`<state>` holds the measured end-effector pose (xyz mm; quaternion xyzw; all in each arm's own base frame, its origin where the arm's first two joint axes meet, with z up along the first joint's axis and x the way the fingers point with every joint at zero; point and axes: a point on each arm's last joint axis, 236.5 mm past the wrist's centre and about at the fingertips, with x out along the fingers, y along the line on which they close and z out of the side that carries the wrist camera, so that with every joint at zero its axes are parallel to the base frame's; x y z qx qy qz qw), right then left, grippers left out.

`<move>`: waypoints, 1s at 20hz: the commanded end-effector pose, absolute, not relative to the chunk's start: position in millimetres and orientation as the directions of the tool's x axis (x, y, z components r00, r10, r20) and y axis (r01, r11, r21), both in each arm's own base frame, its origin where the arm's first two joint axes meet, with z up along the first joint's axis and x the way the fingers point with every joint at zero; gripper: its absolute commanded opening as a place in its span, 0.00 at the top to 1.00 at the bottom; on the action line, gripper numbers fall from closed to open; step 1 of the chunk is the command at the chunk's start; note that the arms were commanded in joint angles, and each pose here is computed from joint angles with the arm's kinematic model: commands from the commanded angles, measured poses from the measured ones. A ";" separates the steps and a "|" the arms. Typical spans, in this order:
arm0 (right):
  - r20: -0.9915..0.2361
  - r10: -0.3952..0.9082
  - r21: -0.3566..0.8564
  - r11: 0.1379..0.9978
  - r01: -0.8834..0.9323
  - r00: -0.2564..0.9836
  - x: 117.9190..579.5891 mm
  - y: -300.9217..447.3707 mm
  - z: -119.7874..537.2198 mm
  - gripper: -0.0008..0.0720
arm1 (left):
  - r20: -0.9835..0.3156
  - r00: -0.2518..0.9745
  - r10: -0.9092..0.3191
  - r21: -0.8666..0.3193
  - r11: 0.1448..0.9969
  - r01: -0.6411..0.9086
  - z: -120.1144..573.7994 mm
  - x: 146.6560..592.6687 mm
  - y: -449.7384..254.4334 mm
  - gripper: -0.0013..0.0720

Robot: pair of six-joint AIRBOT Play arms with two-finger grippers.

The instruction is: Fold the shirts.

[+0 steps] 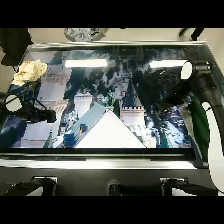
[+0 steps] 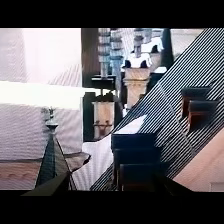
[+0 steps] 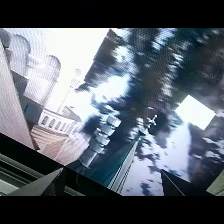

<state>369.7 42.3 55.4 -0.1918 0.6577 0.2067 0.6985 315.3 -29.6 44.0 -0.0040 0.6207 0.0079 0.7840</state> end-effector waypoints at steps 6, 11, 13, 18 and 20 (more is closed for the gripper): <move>-0.998 0.037 0.005 0.841 -0.541 0.048 369.6 42.5 55.0 0.05 | -0.973 0.230 0.007 0.004 1.000 -0.017 44.2 315.3 -29.7 0.15; -0.998 0.037 0.005 0.841 -0.541 0.048 369.6 42.5 55.0 0.05 | -0.973 0.230 0.007 0.004 1.000 -0.017 44.2 315.3 -29.7 0.15; -0.998 0.037 0.005 0.841 -0.541 0.048 369.6 42.5 55.0 0.05 | -0.973 0.230 0.007 0.004 1.000 -0.017 44.2 315.3 -29.7 0.15; -0.998 0.037 0.005 0.841 -0.541 0.048 369.6 42.5 55.0 0.05 | -0.953 0.302 -0.004 -0.009 1.000 -0.015 47.0 334.1 -32.1 0.15; -0.998 0.038 0.000 0.841 -0.540 0.059 372.2 42.7 55.2 0.05 | -0.924 0.381 -0.015 -0.021 1.000 -0.010 52.7 354.1 -35.5 0.15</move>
